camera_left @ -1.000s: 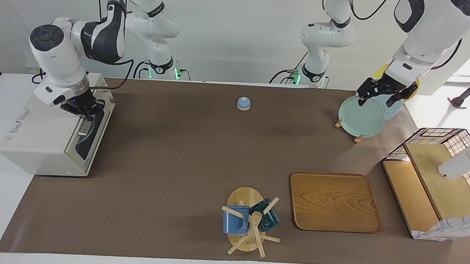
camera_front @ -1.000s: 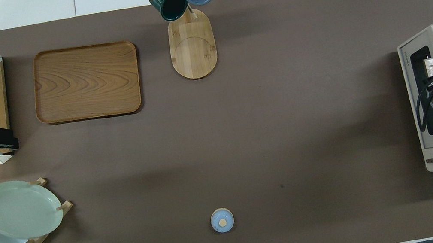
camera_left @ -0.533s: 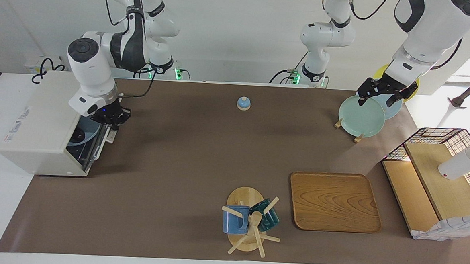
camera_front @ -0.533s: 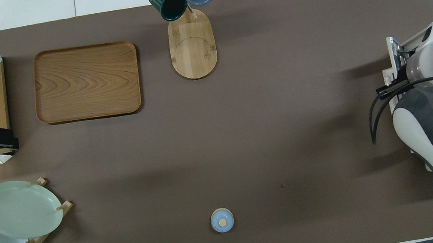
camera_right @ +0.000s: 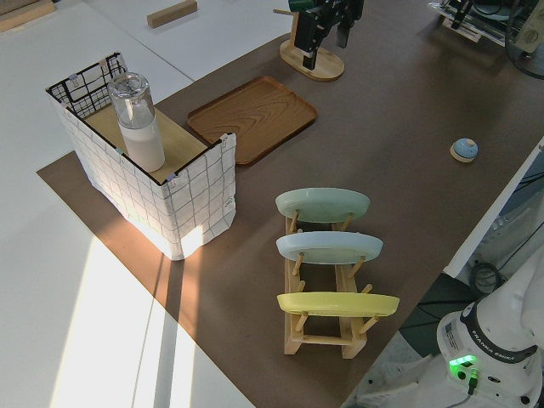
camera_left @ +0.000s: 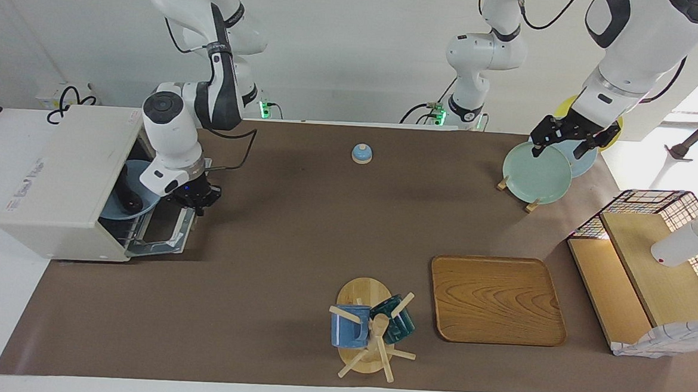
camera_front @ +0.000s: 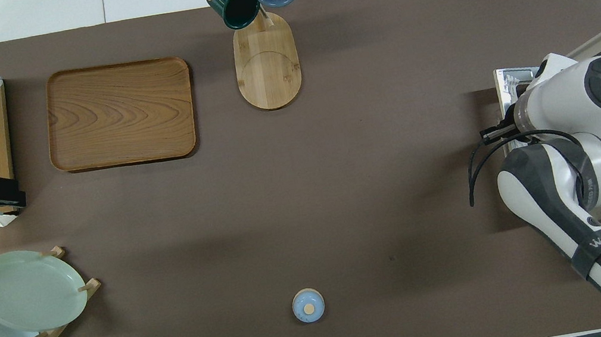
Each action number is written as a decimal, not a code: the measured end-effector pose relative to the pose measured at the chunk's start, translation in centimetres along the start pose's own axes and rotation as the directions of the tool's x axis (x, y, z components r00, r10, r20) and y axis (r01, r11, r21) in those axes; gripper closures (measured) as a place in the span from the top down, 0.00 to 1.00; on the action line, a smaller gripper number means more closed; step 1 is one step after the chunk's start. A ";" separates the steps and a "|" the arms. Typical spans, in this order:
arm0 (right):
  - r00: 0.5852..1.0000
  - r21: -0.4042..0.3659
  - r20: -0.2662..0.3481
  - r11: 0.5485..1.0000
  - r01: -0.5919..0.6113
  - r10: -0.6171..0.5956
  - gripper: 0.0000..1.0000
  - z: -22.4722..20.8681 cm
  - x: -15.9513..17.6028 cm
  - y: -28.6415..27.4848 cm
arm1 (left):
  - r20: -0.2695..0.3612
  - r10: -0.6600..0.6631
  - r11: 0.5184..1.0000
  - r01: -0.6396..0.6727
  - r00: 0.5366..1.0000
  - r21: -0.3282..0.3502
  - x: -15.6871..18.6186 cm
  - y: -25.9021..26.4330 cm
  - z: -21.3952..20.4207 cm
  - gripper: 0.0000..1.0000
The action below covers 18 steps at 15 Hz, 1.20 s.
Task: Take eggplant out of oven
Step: 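Pull the oven door down and open with the right gripper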
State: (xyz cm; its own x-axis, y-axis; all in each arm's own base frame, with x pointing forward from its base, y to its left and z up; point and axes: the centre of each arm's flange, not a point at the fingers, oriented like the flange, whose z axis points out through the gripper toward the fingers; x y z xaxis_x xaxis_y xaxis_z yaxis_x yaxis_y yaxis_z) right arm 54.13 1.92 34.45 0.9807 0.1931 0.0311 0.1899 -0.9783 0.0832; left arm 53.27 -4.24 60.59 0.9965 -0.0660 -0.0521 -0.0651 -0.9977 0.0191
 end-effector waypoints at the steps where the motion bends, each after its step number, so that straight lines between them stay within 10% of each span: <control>1: 1.000 0.001 -0.006 1.000 -0.002 0.002 0.01 0.3 -0.1 -0.1 | 0.000 0.000 1.000 0.000 1.000 0.000 0.0 0.0 0.0 1.00; 12: 0.998 0.010 0.013 0.998 -0.065 0.065 0.01 1.2 0.3 -2.5 | 0.000 0.000 1.000 0.000 1.000 0.000 0.0 0.0 0.0 1.00; 18: 0.983 0.003 0.147 0.994 -0.107 0.106 0.58 -5.3 0.8 -0.7 | 0.000 0.000 1.000 0.000 1.000 0.000 0.0 0.0 0.0 1.00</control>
State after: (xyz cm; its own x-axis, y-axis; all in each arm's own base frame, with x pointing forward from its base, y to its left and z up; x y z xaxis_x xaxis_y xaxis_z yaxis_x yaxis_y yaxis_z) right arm 54.50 3.14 39.71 0.9914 0.0755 -0.1073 0.0839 -0.9935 0.0764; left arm 53.27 -4.24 60.59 0.9965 -0.0660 -0.0521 -0.0651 -0.9977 0.0191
